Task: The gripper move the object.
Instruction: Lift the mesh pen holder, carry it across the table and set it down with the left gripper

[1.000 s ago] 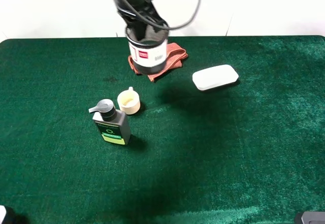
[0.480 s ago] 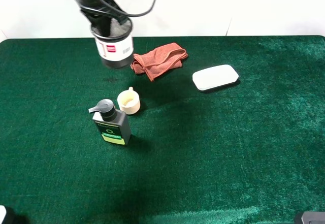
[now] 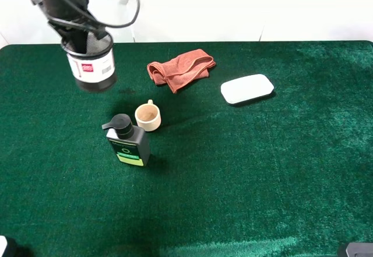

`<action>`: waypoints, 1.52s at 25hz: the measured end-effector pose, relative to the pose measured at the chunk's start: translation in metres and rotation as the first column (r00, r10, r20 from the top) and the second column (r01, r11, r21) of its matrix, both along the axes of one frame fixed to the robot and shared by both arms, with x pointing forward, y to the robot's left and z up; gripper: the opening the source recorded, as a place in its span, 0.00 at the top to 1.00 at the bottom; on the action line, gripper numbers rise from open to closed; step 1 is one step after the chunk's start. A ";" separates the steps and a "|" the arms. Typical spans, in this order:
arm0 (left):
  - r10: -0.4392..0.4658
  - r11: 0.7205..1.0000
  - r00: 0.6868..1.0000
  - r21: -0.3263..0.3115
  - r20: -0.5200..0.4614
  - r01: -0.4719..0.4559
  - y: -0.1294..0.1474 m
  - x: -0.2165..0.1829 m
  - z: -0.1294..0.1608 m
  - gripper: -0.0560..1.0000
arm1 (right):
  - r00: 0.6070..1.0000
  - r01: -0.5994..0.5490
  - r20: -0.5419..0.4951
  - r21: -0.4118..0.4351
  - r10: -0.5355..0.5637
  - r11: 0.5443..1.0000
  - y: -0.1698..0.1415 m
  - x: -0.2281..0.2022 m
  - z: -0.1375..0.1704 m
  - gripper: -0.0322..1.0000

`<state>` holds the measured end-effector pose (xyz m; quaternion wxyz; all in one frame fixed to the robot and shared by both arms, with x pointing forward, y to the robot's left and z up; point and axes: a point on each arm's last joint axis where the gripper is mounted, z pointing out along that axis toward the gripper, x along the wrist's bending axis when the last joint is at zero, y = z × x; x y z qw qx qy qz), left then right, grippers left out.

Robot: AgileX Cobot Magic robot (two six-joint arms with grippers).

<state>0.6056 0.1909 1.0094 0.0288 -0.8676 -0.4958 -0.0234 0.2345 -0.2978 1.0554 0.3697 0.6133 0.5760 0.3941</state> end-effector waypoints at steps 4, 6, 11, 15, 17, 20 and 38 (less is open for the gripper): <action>0.020 1.000 0.999 0.023 -0.047 -0.019 0.011 -0.014 -0.014 0.88 | 1.000 0.000 0.000 0.000 0.000 1.000 0.000 0.000 0.000 0.30; 0.017 1.000 0.999 0.017 -0.031 -0.017 0.013 -0.018 -0.022 0.88 | 1.000 0.000 0.000 0.000 0.000 1.000 0.000 0.000 0.000 0.30; 0.029 1.000 1.000 0.008 -0.006 -0.029 0.018 -0.023 -0.042 0.88 | 1.000 0.000 0.000 0.000 0.000 1.000 0.000 0.000 0.000 0.30; 0.032 0.999 0.999 -0.007 0.033 -0.032 0.019 -0.025 -0.055 0.88 | 1.000 0.000 0.000 0.000 0.000 1.000 0.000 0.000 0.000 0.30; 0.031 0.999 0.998 -0.013 0.045 -0.030 0.019 -0.027 -0.061 0.88 | 1.000 0.000 0.000 0.000 0.000 1.000 0.000 0.000 0.000 0.30; 0.030 0.999 0.998 -0.016 0.056 -0.029 0.020 -0.029 -0.068 0.88 | 1.000 0.000 0.000 0.000 0.000 1.000 0.000 0.000 0.000 0.30; 0.000 1.000 0.992 0.011 0.127 -0.001 0.025 -0.034 -0.086 0.88 | 1.000 0.000 0.000 0.000 0.000 1.000 0.000 0.000 0.000 0.30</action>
